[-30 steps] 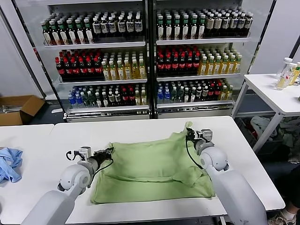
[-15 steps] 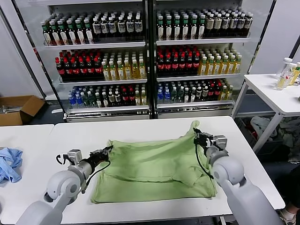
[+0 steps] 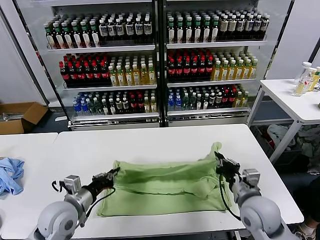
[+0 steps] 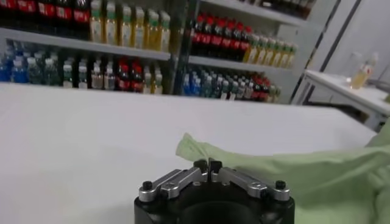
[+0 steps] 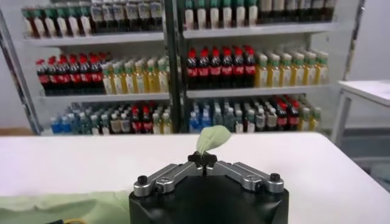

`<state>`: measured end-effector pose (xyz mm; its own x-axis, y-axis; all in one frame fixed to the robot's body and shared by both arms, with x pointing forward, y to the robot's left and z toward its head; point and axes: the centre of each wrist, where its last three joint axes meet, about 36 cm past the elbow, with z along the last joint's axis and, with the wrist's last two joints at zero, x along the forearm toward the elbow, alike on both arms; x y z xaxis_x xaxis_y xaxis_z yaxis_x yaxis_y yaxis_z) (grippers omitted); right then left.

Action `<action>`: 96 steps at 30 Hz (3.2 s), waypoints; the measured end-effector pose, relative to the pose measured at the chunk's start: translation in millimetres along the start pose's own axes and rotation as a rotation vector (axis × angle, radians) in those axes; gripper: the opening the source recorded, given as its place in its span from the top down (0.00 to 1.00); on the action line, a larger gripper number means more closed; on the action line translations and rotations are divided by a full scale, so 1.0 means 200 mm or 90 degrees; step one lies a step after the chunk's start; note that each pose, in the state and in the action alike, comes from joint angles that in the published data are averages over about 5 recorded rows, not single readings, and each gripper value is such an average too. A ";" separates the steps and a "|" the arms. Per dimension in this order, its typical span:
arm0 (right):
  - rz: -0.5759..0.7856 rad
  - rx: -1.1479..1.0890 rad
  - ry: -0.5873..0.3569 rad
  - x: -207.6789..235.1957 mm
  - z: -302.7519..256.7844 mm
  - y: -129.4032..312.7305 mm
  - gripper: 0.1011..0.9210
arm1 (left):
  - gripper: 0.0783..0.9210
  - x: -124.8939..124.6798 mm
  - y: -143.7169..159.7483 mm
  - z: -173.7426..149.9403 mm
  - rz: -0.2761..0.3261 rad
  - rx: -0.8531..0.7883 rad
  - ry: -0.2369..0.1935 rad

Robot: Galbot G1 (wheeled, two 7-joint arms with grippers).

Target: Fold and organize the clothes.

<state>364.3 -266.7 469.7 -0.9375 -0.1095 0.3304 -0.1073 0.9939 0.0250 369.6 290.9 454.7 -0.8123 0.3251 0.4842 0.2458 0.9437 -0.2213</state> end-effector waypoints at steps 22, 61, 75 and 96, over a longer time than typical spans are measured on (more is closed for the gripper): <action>0.037 0.014 0.067 0.09 0.17 0.04 0.56 | 0.68 -0.01 -0.07 0.23 -0.083 -0.072 0.021; 0.029 0.016 0.040 0.17 0.14 0.08 0.12 | 0.90 -0.06 -0.12 0.39 -0.210 -0.027 0.038; 0.019 0.016 0.021 0.14 0.12 0.07 0.12 | 0.98 0.07 0.27 0.24 -0.290 0.037 0.013; 0.017 0.027 0.017 0.10 0.13 0.04 0.12 | 0.98 0.24 0.05 -0.09 0.017 0.332 -0.131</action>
<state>335.5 -261.2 451.8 -0.9312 -0.0827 0.3551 -0.0973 0.9950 -0.0235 342.9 316.8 491.6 -0.9088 0.2800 0.3094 0.0157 0.7639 -0.6452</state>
